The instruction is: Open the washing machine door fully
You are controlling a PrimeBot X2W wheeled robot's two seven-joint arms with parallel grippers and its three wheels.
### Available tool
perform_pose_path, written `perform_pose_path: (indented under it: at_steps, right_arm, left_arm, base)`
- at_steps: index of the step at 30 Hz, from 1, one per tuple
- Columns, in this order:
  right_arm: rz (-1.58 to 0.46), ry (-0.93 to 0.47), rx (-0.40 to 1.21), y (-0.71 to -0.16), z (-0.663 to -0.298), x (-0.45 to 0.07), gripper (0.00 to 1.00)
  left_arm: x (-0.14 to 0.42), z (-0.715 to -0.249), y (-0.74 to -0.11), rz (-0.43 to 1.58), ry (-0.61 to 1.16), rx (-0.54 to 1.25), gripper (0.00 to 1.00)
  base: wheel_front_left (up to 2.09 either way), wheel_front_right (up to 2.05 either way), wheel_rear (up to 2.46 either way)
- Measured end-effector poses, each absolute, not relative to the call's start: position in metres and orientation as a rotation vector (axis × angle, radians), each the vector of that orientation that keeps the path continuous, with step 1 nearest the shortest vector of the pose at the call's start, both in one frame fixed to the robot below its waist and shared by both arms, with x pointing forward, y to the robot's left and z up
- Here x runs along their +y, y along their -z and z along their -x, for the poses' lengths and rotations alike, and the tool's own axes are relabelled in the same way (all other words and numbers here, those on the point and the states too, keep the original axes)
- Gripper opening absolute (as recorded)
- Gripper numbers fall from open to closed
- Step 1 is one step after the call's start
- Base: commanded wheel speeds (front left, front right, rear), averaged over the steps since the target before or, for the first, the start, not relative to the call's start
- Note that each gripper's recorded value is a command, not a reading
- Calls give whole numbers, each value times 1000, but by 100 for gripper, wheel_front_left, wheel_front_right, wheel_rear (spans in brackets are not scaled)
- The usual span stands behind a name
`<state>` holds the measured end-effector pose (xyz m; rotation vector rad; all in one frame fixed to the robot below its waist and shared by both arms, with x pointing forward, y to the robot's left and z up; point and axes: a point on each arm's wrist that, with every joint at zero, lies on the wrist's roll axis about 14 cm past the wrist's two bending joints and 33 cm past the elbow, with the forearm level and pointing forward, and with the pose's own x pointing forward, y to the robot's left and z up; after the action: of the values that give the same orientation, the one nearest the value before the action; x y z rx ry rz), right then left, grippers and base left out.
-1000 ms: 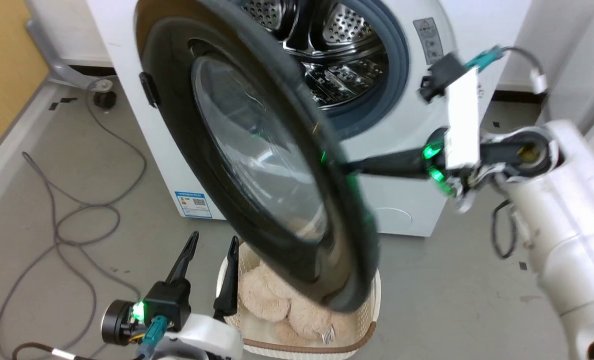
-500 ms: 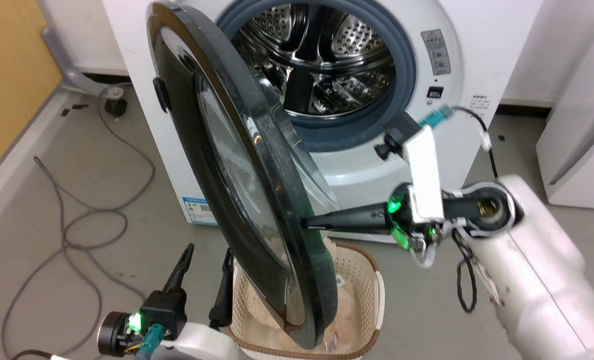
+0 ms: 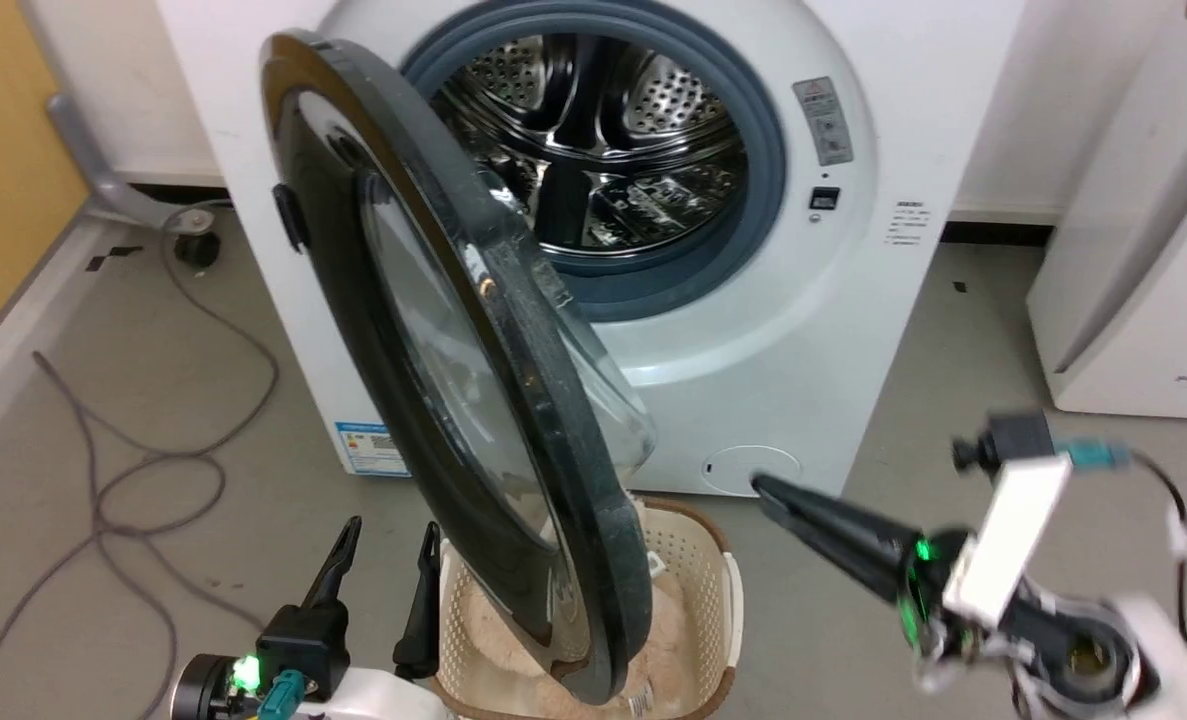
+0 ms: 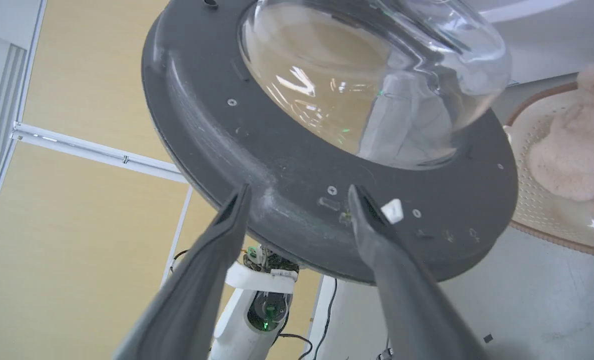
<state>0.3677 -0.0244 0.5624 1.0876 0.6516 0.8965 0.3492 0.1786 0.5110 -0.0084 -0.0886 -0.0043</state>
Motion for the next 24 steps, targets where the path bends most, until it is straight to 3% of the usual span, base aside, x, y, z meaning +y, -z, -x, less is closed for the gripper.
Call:
perform_pose_path:
  at_steps: [10,13,18,24]
  right_arm:
    - [-1040,-409,428,-493,-357,-102,100]
    - [-898,-212,333,-468,-358,-144,100]
    - [-602,-15,194,-458,-355,-195,100]
    - [-281,79,5,-500,-358,-228,100]
  left_arm:
    - [175,-354,-504,15,16,-66,100]
    - [175,-355,-503,19,16,-61,100]
    - [173,-357,-500,21,21,-51,100]
    - [173,-359,-499,19,19,-47,100]
  base:
    - [0,0,0]
    - [0,0,0]
    - [0,0,0]
    - [0,0,0]
